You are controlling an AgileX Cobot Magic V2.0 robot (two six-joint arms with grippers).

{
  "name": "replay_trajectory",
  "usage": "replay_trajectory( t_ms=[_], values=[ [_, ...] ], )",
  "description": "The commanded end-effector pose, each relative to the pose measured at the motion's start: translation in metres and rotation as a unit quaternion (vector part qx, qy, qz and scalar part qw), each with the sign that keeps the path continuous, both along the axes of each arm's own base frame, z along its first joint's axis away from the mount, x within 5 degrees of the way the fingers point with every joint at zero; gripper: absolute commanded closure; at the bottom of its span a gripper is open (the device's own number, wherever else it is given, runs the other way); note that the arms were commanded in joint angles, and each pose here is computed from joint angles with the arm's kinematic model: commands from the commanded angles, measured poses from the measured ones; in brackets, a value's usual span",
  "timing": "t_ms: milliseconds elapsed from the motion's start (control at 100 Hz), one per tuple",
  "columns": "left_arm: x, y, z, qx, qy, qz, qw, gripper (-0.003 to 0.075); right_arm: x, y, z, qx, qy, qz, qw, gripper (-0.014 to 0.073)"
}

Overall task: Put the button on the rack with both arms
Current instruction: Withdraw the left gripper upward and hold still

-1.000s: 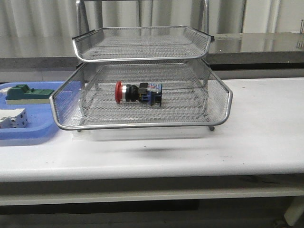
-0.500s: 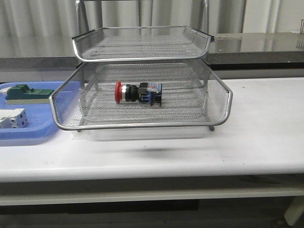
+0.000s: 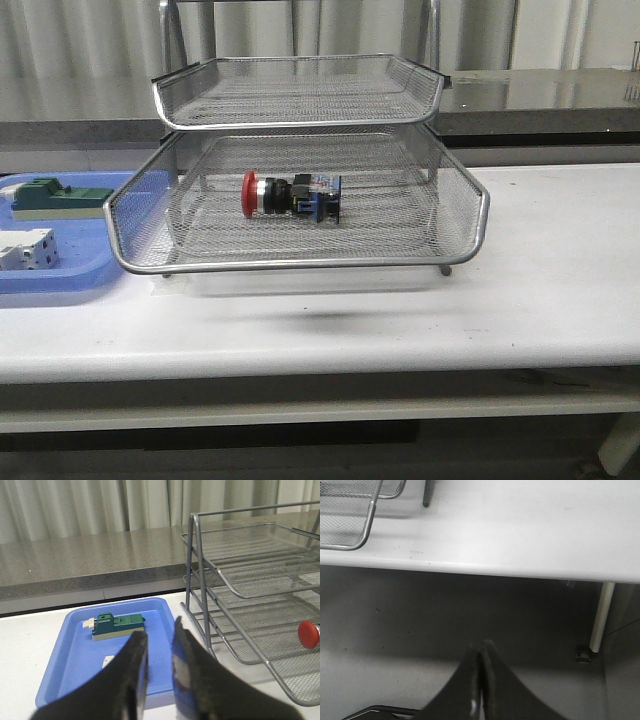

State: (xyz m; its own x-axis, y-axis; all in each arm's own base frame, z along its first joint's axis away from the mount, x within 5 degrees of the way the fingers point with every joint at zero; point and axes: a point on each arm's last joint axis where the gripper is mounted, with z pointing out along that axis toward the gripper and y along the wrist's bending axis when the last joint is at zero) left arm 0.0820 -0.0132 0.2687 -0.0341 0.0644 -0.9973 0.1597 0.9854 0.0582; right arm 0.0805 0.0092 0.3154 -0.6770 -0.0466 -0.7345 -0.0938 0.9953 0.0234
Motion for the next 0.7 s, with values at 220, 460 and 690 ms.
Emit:
replay_trajectory(
  t_ms=[220, 460, 690],
  values=[
    [0.0005, 0.002, 0.0155, -0.019, -0.049, 0.011, 0.999, 0.0716, 0.0034, -0.0001, 0.0139, 0.004, -0.04, -0.002, 0.999, 0.0662],
    [0.0005, 0.002, 0.0155, -0.019, -0.049, 0.011, 0.999, 0.0716, 0.0037, 0.0, 0.0143, 0.004, -0.042, -0.002, 0.999, 0.0662],
    [0.0005, 0.002, 0.0155, -0.019, -0.049, 0.011, 0.999, 0.0716, 0.0088, 0.0047, 0.0186, 0.037, -0.068, 0.003, 0.997, 0.0662]
  ],
)
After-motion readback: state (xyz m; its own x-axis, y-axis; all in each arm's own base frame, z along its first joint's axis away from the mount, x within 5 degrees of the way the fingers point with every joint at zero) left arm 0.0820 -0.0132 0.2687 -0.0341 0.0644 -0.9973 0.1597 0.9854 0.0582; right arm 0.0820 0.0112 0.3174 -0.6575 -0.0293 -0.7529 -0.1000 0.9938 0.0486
